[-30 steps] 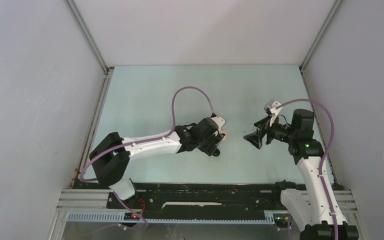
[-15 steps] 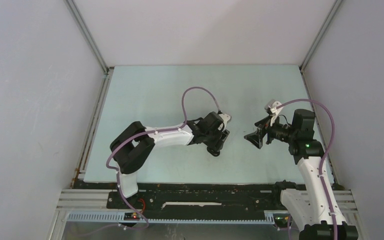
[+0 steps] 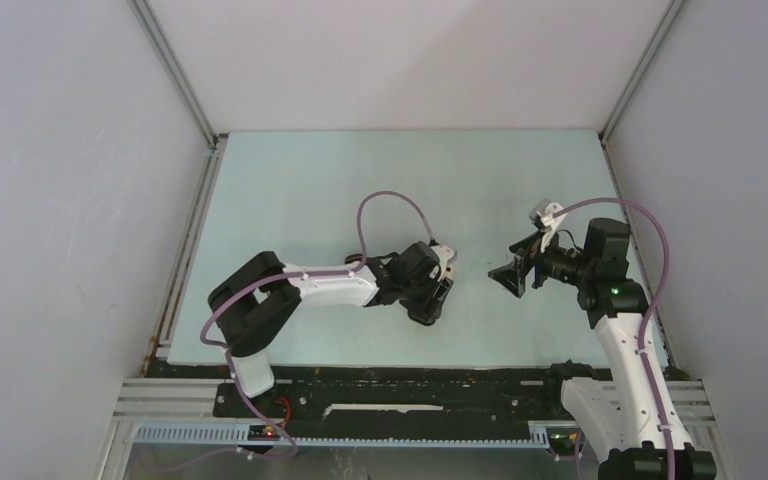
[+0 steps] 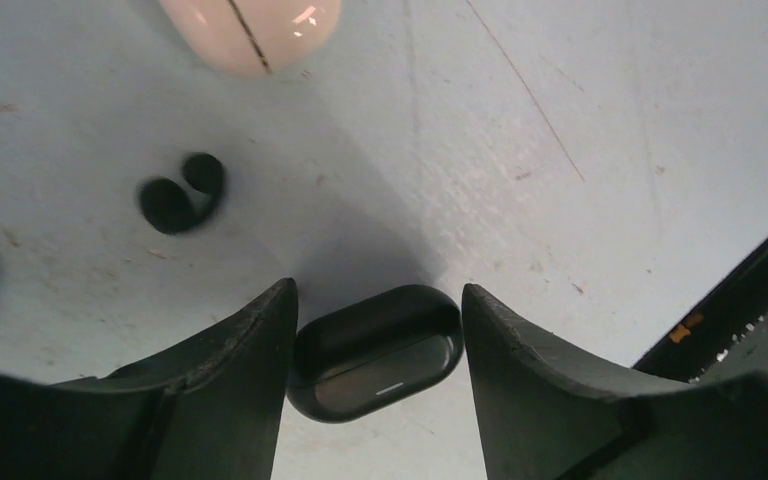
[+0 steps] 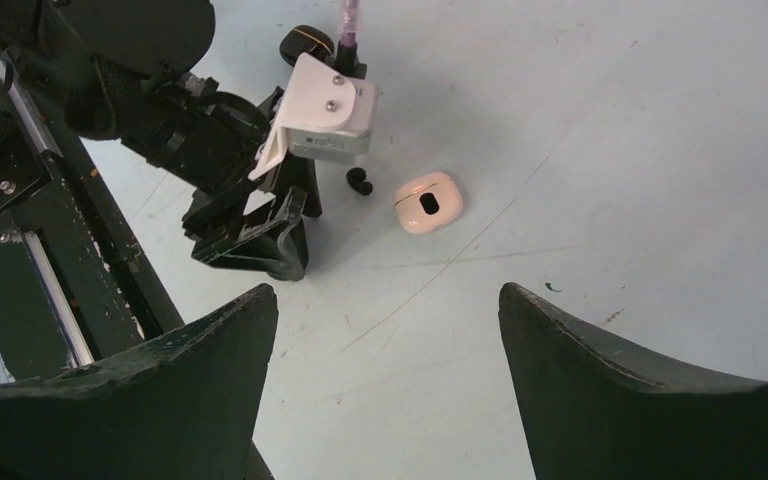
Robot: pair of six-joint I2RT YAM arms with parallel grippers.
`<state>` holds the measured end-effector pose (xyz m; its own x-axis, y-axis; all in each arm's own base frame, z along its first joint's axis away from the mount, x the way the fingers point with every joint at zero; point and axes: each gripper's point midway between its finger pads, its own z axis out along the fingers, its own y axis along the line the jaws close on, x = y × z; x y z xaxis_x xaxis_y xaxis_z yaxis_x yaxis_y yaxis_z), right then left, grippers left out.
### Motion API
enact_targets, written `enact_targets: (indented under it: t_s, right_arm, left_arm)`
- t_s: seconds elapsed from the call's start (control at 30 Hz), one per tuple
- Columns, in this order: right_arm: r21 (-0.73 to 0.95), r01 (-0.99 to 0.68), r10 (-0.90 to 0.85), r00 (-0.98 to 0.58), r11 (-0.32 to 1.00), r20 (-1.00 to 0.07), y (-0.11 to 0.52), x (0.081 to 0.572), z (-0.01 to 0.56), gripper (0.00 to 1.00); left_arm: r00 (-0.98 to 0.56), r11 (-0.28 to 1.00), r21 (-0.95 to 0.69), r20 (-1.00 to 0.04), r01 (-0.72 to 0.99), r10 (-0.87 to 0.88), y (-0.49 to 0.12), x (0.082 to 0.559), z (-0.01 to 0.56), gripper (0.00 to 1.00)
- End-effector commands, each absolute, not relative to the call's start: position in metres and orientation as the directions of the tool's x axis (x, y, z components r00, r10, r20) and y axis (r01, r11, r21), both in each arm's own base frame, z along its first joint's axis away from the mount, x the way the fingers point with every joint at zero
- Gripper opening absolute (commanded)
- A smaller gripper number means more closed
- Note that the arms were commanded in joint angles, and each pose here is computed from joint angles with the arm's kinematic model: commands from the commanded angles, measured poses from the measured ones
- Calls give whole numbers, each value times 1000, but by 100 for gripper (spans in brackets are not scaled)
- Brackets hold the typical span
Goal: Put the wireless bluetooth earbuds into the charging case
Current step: Adjust the charging case at the center of the board, then pick up the charging case at the center of the board.
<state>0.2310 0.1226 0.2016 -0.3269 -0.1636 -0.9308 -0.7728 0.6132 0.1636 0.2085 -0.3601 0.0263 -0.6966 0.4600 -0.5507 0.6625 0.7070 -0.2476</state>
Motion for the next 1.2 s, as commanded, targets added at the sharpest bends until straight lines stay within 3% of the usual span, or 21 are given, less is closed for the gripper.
enact_targets:
  t_s: [0.0, 0.23, 0.5, 0.83, 1.07, 1.17]
  right_arm:
    - [152, -781, -160, -307, 606, -938, 124, 230, 208, 83]
    - [157, -782, -159, -311, 604, -937, 124, 230, 207, 83]
    - [160, -781, -160, -315, 604, -935, 124, 230, 206, 83]
    - [168, -781, -158, -323, 602, -933, 124, 230, 205, 83]
    - [173, -780, -157, -327, 601, -932, 124, 230, 204, 83]
    - [176, -779, -156, -331, 602, -931, 124, 230, 204, 83]
  left_arm:
    - [-692, 673, -299, -572, 676, 440, -370, 196, 50, 64]
    - [-665, 670, -267, -594, 693, 452, -356, 193, 59, 66]
    - [-551, 530, -239, -611, 813, 569, -356, 174, 53, 68]
    - [-446, 446, -159, -595, 881, 668, -353, 161, 35, 68]
    - [-427, 465, -88, -572, 881, 700, -349, 164, 21, 64]
    - [-414, 469, -57, -569, 882, 710, -349, 167, 17, 57]
